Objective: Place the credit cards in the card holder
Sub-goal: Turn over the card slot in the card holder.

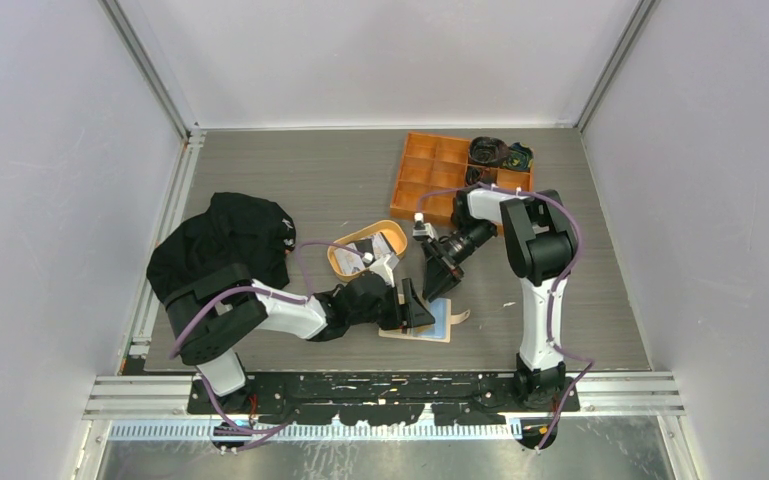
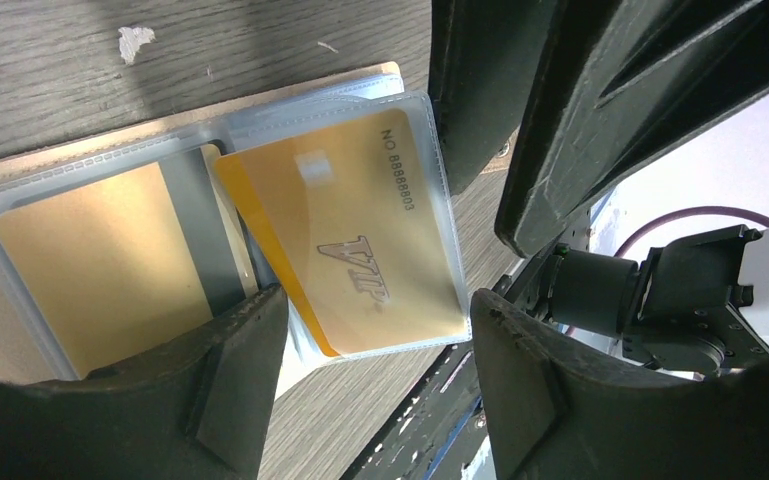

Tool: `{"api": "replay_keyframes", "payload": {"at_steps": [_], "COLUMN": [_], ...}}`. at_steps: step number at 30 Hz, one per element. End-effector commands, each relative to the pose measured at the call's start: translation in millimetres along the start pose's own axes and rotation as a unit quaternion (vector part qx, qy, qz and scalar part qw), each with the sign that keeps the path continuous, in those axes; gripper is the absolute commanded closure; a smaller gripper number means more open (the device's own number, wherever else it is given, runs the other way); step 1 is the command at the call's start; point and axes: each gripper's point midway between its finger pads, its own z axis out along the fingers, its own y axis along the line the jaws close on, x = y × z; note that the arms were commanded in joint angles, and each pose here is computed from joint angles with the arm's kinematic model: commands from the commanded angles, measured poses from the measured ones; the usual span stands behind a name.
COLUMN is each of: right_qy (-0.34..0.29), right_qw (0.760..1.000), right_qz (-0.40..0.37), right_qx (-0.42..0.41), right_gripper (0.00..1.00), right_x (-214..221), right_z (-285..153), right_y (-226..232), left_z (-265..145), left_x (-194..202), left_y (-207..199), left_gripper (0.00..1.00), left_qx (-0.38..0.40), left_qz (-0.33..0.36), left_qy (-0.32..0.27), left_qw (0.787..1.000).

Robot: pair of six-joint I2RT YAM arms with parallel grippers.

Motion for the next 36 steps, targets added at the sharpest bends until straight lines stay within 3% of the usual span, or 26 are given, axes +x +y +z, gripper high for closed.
{"api": "replay_keyframes", "payload": {"at_steps": [1,11,19,25,32,36], "right_qy": [-0.003,0.003,-0.003,-0.030,-0.066,-0.106], "right_qw": [1.000,1.000,1.000,0.999,0.991,0.964], "right_qz": [-0.007,-0.007,-0.020,-0.042,-0.099,-0.189], "right_qx": [-0.019,-0.020,-0.017,-0.008,0.062,0.157], "right_gripper": [0.61,0.62,0.61,0.55,0.53,0.56], "right_x": [-6,-6,-7,-9,-8,-13], "right_z": [3,6,1,-16,-36,-45], "right_y": [13,13,16,18,9,3], "left_z": [-3,-5,-7,-10,-10,-9], "left_x": [-4,-6,-6,-6,-4,-3], "left_y": [-5,-1,2,2,6,6], "left_gripper": [0.31,0.31,0.44,0.47,0.48,0.47], "left_qx": [0.003,-0.018,-0.015,-0.005,0.011,0.024], "left_qz": [0.018,0.024,0.016,0.010,-0.001,-0.009], "left_qy": [-0.007,-0.009,-0.011,-0.015,-0.012,-0.012], "left_qw": [1.000,0.999,1.000,1.000,1.000,1.000]}}
